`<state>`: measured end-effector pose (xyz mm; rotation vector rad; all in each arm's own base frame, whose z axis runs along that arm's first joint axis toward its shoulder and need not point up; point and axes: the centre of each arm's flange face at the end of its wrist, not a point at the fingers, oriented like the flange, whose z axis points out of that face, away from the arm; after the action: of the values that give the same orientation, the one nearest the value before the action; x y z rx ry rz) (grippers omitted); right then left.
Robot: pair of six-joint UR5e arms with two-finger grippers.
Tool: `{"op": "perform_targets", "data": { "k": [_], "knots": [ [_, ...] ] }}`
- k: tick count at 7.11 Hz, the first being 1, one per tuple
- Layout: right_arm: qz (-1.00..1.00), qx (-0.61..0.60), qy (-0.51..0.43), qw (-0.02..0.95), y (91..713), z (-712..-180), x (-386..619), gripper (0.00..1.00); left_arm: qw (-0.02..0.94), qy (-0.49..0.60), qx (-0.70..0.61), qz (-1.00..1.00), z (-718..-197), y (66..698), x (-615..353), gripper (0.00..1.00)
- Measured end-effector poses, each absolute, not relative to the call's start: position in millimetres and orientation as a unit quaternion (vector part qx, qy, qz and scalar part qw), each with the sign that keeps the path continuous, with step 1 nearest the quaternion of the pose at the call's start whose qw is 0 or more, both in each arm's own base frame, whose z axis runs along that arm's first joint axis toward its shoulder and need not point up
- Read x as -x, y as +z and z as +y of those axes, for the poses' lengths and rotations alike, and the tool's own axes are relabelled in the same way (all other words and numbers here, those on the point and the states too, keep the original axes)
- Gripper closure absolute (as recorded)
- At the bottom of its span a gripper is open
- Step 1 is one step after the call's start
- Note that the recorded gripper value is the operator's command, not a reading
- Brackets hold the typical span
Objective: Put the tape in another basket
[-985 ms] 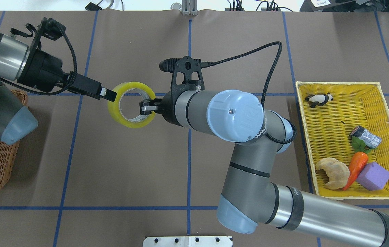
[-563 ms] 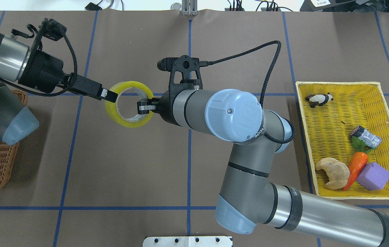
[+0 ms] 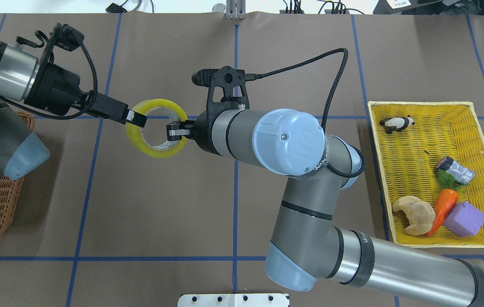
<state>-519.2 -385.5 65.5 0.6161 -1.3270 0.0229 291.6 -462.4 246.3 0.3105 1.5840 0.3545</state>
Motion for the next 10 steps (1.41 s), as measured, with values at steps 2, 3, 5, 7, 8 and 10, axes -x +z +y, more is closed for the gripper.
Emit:
{"op": "perform_targets", "data": {
  "k": [2,3,5,7,8,10],
  "knots": [
    [-0.608,-0.282,0.011,0.742,64.4,-385.4,519.0,0.09,0.678,0.157,-0.137,0.705,-462.6,246.8,-292.1,1.0],
    [-0.614,-0.283,0.013,0.737,62.5,-385.0,517.9,0.01,0.679,0.157,-0.136,0.705,-462.8,247.3,-292.3,1.0],
    [-0.619,-0.277,0.022,0.734,63.3,-384.8,517.3,0.0,0.678,0.157,-0.137,0.705,-462.4,246.8,-292.1,1.0],
    [-0.623,-0.272,0.022,0.733,64.9,-383.0,514.5,0.0,0.679,0.156,-0.136,0.704,-463.4,248.5,-292.5,1.0],
    [-0.625,-0.264,0.013,0.735,68.2,-382.2,512.4,0.0,0.681,0.155,-0.135,0.703,-464.3,250.9,-292.8,1.0],
    [-0.617,-0.24,-0.008,0.75,94.7,-404.3,493.1,0.0,0.686,0.152,-0.131,0.7,-464.8,262.6,-291.8,1.0]
  ]
}}
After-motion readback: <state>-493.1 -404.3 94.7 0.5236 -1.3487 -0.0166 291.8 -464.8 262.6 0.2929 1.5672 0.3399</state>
